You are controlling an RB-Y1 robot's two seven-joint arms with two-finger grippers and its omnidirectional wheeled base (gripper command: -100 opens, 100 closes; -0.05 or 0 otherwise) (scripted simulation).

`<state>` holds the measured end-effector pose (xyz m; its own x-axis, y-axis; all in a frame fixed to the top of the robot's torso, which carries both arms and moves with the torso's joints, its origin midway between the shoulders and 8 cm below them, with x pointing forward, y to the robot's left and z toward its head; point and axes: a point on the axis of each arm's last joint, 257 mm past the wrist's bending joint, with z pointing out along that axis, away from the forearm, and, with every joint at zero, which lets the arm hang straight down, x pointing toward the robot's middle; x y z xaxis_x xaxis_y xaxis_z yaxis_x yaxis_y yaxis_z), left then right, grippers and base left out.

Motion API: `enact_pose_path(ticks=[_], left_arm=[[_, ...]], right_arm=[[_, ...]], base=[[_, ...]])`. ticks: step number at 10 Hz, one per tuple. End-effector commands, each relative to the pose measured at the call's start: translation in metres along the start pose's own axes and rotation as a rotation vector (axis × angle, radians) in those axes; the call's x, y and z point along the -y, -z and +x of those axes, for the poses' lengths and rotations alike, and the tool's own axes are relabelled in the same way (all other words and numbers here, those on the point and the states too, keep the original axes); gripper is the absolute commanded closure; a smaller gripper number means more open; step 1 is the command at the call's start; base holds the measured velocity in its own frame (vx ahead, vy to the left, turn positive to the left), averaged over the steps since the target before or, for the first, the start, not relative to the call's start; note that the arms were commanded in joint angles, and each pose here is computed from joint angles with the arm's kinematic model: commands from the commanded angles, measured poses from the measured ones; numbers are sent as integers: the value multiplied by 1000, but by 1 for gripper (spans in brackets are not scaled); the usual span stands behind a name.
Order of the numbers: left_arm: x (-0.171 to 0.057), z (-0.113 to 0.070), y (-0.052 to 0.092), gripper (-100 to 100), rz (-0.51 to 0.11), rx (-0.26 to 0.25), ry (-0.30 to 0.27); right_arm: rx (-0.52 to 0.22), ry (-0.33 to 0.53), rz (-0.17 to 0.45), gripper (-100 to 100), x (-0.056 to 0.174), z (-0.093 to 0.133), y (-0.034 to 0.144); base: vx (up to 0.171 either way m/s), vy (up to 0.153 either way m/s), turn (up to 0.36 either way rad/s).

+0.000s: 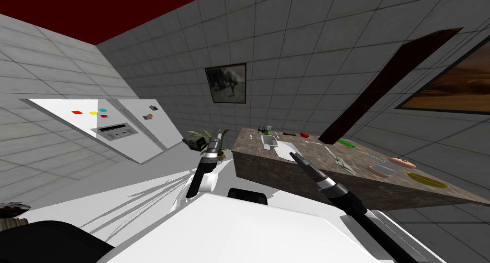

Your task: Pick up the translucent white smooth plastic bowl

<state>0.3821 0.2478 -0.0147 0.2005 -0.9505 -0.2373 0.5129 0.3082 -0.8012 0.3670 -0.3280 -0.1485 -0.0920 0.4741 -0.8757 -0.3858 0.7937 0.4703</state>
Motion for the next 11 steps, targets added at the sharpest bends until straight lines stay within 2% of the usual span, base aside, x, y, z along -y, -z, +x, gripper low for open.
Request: enact_pose_path(ticks=[1,2,3,4,5,6,7,8,9,10,11], left_arm=[[0,0,0,0,0,0,0],[0,0,0,0,0,0,0],[0,0,0,0,0,0,0],[0,0,0,0,0,0,0],[0,0,0,0,0,0,0],[0,0,0,0,0,0,0],[0,0,0,0,0,0,0],[0,0,0,0,0,0,0],[0,0,0,0,0,0,0],[0,0,0,0,0,0,0],[0,0,0,0,0,0,0]], right_arm=[[-55,69,29,-100,18,3,8],[-75,87,21,-100,18,2,7],[-117,141,46,-100,34,4,16],[-134,158,38,-100,34,3,15],[-178,211,63,-100,50,4,24],[-194,227,55,-100,50,3,23],[-236,278,79,-100,65,3,32],[-253,296,70,-100,65,1,31],[-295,343,93,-100,80,1,41],[-313,363,84,-100,80,-1,39],[-354,408,106,-100,95,-1,49]], base=[[-9,7,-36],[-10,6,-20],[-10,11,-13],[-9,12,-11],[-13,19,-4],[-11,16,-4],[-9,24,14],[-11,22,6],[-16,28,38],[-16,29,14],[-16,45,51]])
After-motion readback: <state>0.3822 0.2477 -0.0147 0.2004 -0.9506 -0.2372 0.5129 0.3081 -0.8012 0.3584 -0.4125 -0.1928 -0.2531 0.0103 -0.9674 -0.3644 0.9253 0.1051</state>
